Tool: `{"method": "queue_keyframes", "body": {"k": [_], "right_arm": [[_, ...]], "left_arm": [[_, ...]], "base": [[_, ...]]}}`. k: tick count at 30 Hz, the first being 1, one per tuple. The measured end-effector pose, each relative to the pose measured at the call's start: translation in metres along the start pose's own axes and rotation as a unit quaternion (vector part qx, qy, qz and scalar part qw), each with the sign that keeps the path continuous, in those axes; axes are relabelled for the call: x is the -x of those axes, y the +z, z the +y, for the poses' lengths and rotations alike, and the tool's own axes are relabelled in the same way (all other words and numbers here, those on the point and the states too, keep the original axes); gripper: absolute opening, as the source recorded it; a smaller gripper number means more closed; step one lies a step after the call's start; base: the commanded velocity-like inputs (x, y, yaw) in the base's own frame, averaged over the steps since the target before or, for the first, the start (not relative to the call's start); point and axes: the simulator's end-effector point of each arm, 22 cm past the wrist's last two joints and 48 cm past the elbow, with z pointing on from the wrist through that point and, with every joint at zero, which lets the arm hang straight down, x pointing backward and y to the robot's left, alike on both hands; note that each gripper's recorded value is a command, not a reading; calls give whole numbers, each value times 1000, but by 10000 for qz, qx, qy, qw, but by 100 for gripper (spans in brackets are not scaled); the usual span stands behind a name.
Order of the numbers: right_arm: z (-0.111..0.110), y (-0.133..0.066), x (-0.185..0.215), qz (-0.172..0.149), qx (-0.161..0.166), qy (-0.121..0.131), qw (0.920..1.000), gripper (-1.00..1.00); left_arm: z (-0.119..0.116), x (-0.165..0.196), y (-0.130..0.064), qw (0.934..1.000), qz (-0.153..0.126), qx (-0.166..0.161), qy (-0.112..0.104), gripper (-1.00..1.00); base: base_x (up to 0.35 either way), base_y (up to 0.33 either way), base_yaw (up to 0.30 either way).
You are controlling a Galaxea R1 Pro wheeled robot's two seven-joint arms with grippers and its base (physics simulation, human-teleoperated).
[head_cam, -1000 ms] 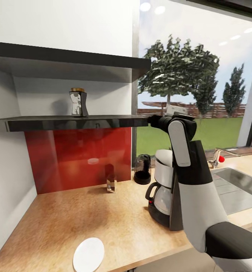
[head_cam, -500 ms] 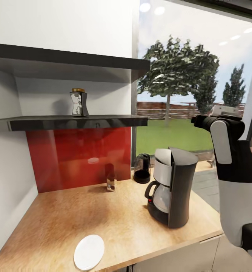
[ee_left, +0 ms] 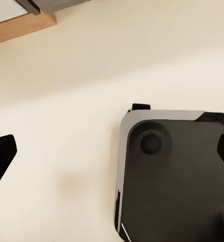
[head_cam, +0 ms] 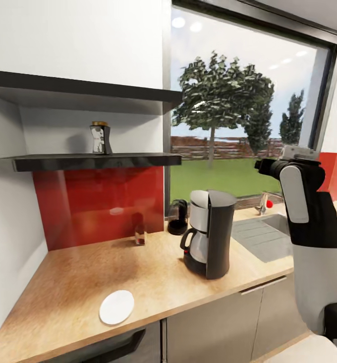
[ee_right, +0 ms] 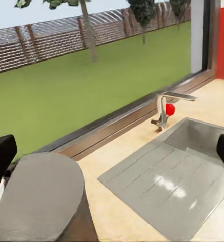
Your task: Set up a coffee station on the kitchen countertop: keep the coffee maker on the countertop, move the bottle of coffee from the kitchen shelf to the counter next to the coffee maker, place a paper coffee filter on top of the coffee maker, put the saucer next to the coffee maker with the coffee cup on the saucer, and place the electric kettle next to the coffee maker.
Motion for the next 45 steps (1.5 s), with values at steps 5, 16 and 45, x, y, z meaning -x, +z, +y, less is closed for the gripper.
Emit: {"method": "queue_keyframes", "body": {"k": [5, 16, 45], "right_arm": [[-2, 2, -12, 93, -27, -38, 9999, 100], [-33, 13, -91, 732, -298, -125, 9968, 100], [-79, -168, -739, 5327, -52, -1335, 8357, 100]], "left_arm": [[0, 1, 0, 10000, -7, -1, 0, 100], [-1, 1, 0, 10000, -9, -9, -1, 100], [-6, 3, 0, 10000, -33, -47, -9, 100]], "base": [[-337, 0, -265], [-336, 0, -244], [-26, 0, -7]]}}
